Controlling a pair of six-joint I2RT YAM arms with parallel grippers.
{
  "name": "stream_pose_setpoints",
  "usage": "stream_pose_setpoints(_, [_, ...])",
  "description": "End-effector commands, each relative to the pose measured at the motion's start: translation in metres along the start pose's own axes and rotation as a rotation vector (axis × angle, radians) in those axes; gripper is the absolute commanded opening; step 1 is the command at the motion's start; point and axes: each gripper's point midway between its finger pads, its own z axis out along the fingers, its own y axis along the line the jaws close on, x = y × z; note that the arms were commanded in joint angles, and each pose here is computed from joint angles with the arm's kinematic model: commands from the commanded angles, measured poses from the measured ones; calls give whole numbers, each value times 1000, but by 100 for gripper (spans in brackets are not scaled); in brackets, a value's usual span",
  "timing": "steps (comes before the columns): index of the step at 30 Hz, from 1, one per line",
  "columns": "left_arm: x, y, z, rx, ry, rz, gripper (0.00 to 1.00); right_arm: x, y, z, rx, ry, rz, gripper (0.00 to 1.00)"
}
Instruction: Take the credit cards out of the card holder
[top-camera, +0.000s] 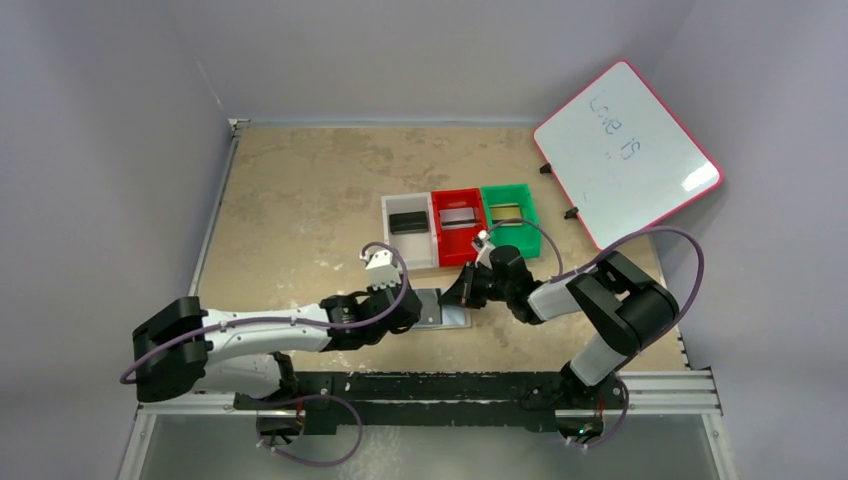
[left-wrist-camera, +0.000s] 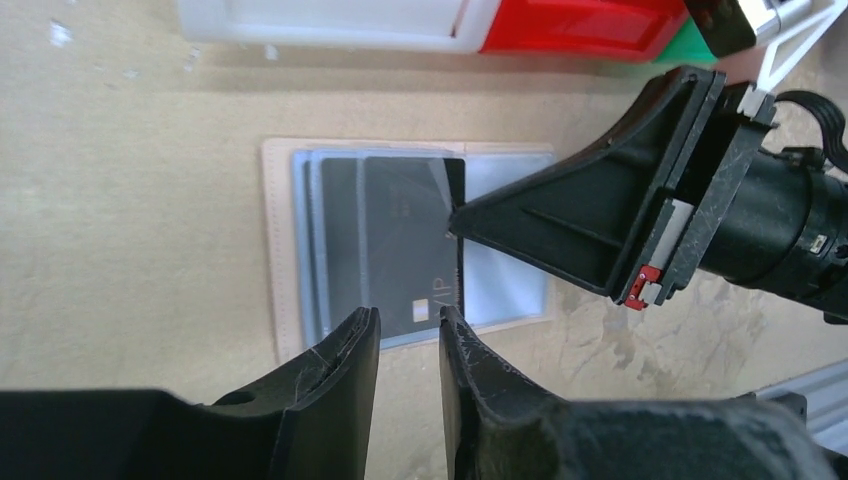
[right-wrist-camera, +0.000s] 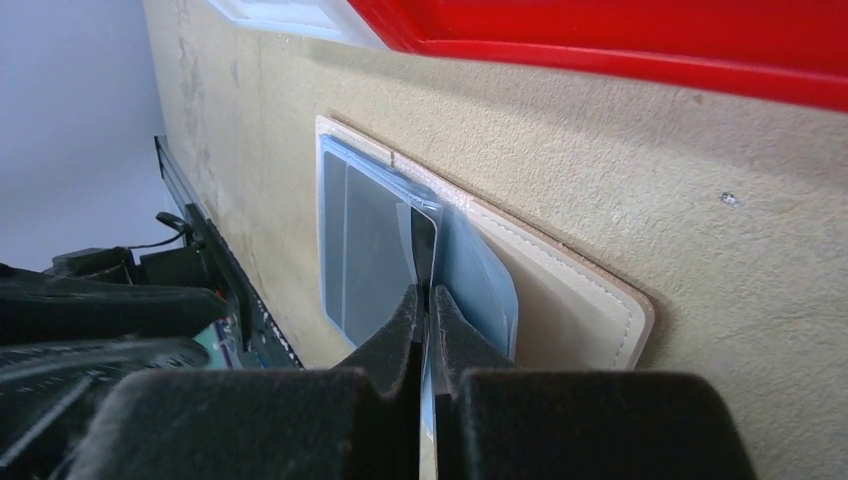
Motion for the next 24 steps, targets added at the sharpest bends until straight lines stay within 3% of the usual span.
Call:
stream_pose_setpoints(1, [13, -37, 11, 135, 39, -24, 29, 7, -17, 2, 64, 20, -20, 0])
stream_pose_setpoints(12, [29, -27, 41, 83, 87, -42, 26, 17, -23, 1, 74, 50, 3, 0])
stream_pose_setpoints(24, [42, 35, 48, -158, 90, 44, 20, 16, -17, -1, 69, 58, 14, 0])
